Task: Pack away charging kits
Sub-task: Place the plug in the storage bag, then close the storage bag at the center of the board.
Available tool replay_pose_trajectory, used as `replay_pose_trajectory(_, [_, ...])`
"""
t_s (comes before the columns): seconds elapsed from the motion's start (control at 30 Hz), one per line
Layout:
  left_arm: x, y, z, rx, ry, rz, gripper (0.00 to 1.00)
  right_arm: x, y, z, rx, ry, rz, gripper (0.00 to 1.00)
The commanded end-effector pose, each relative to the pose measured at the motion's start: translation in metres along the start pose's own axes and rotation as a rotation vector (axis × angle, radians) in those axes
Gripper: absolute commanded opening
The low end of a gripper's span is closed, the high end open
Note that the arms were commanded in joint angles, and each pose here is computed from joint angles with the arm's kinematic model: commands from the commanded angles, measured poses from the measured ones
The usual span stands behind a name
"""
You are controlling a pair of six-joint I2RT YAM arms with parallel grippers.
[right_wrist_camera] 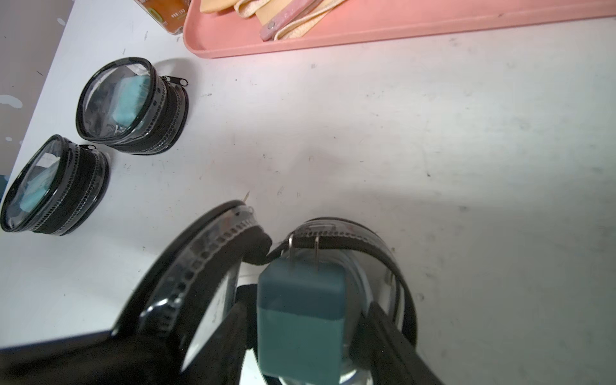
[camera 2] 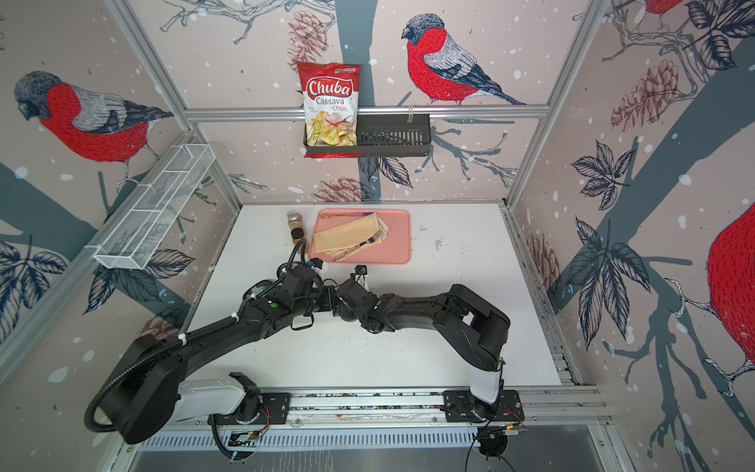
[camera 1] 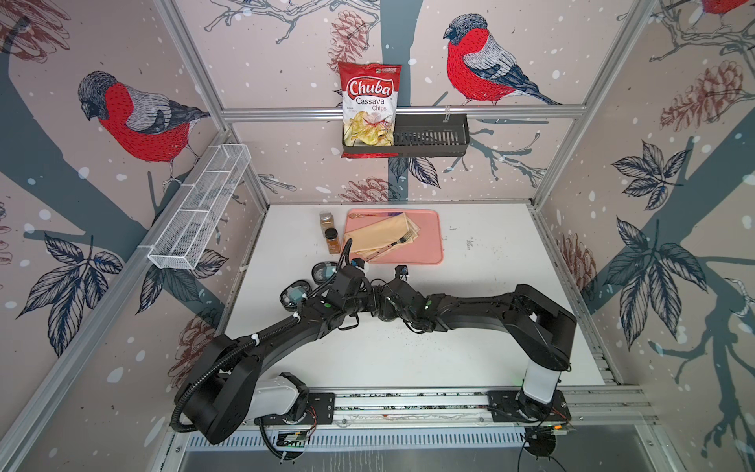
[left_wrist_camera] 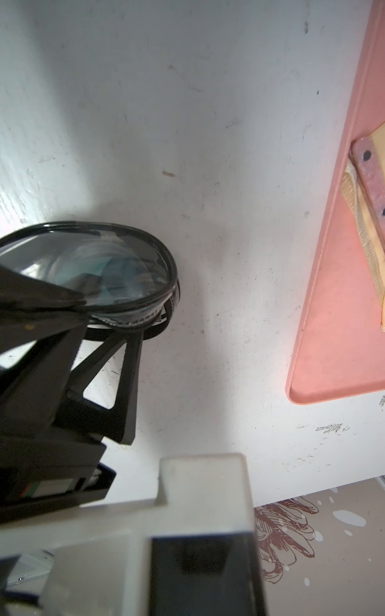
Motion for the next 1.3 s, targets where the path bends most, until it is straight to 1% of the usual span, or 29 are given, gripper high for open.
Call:
replay_pose_trajectory(0.0, [-0.001, -0.007, -0.008, 0.017, 0.029, -0.026, 0.0, -0.007, -0.004, -0.009, 0.022, 0.035, -0.023, 0.6])
replay_pose_trajectory(0.07, [-0.002, -0.008, -0.009, 0.021, 0.029, -0.028, 0.0, -0.013, -0.006, -0.016, 0.032, 0.052, -0.034, 0.62])
replay_pose_trajectory(0.1, [-0.004, -0.008, -0.009, 0.023, 0.031, -0.032, 0.09, -0.016, -0.006, -0.02, 0.035, 0.06, -0.04, 0.63])
replay_pose_trajectory(0.2, [-0.01, -0.009, -0.009, 0.024, 0.037, -0.059, 0.51, -0.024, -0.006, -0.032, 0.047, 0.089, -0.058, 0.66])
replay_pose_trajectory(0.23, [-0.013, -0.01, -0.009, 0.026, 0.045, -0.073, 0.63, -0.027, -0.006, -0.036, 0.05, 0.102, -0.062, 0.67])
replay_pose_trajectory(0.3, [-0.019, -0.01, -0.009, 0.029, 0.055, -0.102, 0.83, -0.032, -0.007, -0.045, 0.059, 0.12, -0.069, 0.67])
replay_pose_trajectory(0.33, [-0.024, -0.011, -0.009, 0.029, 0.056, -0.12, 0.91, -0.035, -0.008, -0.05, 0.068, 0.128, -0.075, 0.68])
replay_pose_trajectory(0.37, [-0.027, -0.012, -0.008, 0.028, 0.056, -0.138, 0.95, -0.037, -0.008, -0.054, 0.074, 0.132, -0.081, 0.68])
replay_pose_trajectory(0.5, [-0.041, -0.013, -0.003, 0.017, 0.047, -0.22, 0.96, -0.05, -0.012, -0.063, 0.096, 0.124, -0.112, 0.73])
replay_pose_trajectory(0.63, [-0.046, -0.017, 0.012, -0.016, -0.02, -0.304, 0.96, -0.059, -0.019, -0.051, 0.066, 0.074, -0.146, 0.8])
replay_pose_trajectory(0.73, [-0.044, -0.021, 0.021, -0.051, -0.066, -0.31, 0.96, -0.061, -0.024, -0.035, 0.033, 0.035, -0.157, 0.81])
replay_pose_trajectory(0.87, [-0.041, -0.025, 0.029, -0.077, -0.107, -0.322, 0.95, -0.048, -0.023, -0.02, 0.004, 0.029, -0.127, 0.8])
replay_pose_trajectory(1.0, [-0.046, -0.022, 0.033, -0.079, -0.067, -0.371, 0.96, -0.027, -0.017, -0.013, -0.01, 0.035, -0.088, 0.76])
replay_pose_trajectory(1.07, [-0.054, -0.02, 0.033, -0.076, -0.026, -0.414, 0.96, -0.017, -0.013, -0.011, -0.014, 0.038, -0.066, 0.7])
replay_pose_trajectory(1.1, [-0.058, -0.02, 0.035, -0.07, -0.023, -0.432, 0.96, -0.013, -0.01, -0.011, -0.016, 0.04, -0.053, 0.65])
replay_pose_trajectory(1.2, [-0.068, -0.017, 0.035, -0.039, -0.041, -0.436, 0.96, -0.003, -0.005, -0.011, -0.014, 0.051, -0.032, 0.56])
replay_pose_trajectory(1.27, [-0.071, -0.017, 0.034, -0.035, -0.025, -0.434, 0.96, 0.0, -0.002, -0.012, -0.011, 0.054, -0.025, 0.49])
Point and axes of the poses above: each gripper's point midway between its finger pads, its own x axis out along the fingers, its own z axis along the line the jaws close on, y = z × x, the point moved 6 cm from there along -x, back along the fingers, and after that the axes turned 11 degrees about -x, right-handed, at the moved point
